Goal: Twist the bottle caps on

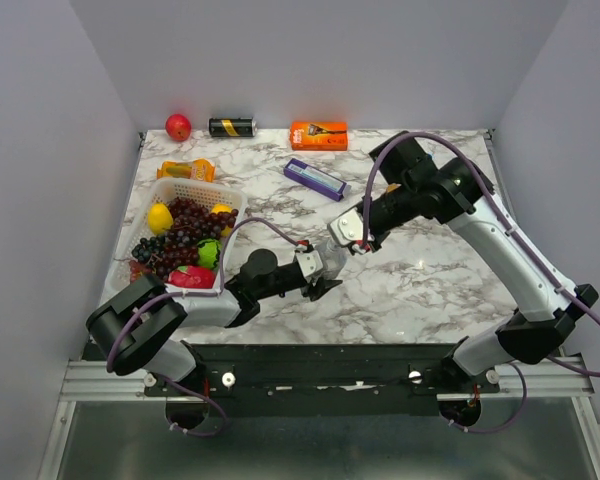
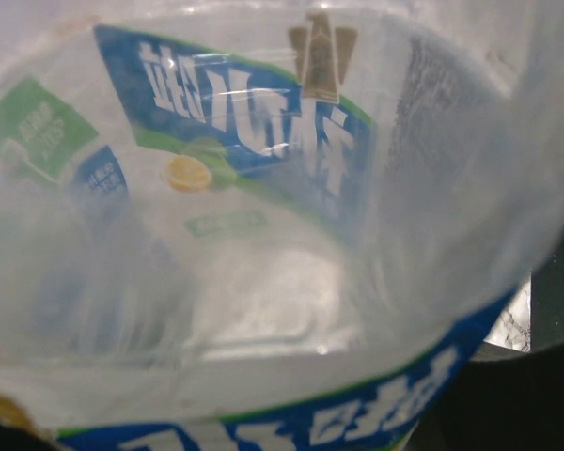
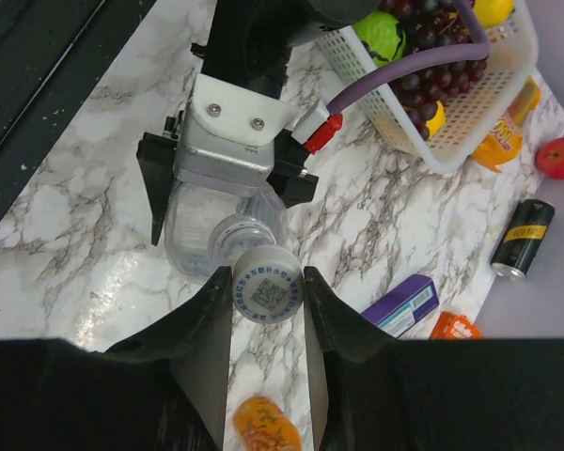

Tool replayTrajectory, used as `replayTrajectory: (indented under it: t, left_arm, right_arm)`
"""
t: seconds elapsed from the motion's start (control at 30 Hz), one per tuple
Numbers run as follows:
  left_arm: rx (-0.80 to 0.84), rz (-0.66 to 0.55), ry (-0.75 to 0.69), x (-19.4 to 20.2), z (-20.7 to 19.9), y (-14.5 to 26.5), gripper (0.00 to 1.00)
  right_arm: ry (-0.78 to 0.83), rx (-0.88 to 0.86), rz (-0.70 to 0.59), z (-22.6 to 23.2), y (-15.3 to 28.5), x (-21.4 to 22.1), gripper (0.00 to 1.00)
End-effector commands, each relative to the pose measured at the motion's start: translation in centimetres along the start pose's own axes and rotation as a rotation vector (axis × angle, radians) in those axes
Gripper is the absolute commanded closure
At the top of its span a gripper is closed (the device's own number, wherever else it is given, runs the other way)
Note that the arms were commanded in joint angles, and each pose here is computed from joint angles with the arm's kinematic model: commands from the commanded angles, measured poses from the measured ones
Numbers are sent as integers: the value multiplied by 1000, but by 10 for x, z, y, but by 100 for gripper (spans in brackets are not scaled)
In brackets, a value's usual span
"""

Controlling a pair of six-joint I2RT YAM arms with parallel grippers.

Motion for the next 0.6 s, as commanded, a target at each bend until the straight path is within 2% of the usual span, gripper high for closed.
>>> replayTrajectory:
  t: [0.0,0.23,0.57]
  left_arm:
    - [-35,46,-37,12,5,2,100]
    - [-51,50,-125,19,6,7,100]
    - [-48,46,-134,18,7,5,100]
  right_arm:
    - [-99,-145,68,45,6,14,69]
    - [-109,-176,73,53,0,21,69]
    - [-117,-208,80,54,-9,26,69]
Point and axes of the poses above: each gripper's point midway between its finger pads, its own y axis back along the fingers, its own z axis along the line the jaws close on, x = y × z, the point moved 4 cm from there along y, back along the fingers, and after that the axes turned 15 degrees about -y, right-handed, at the moved point
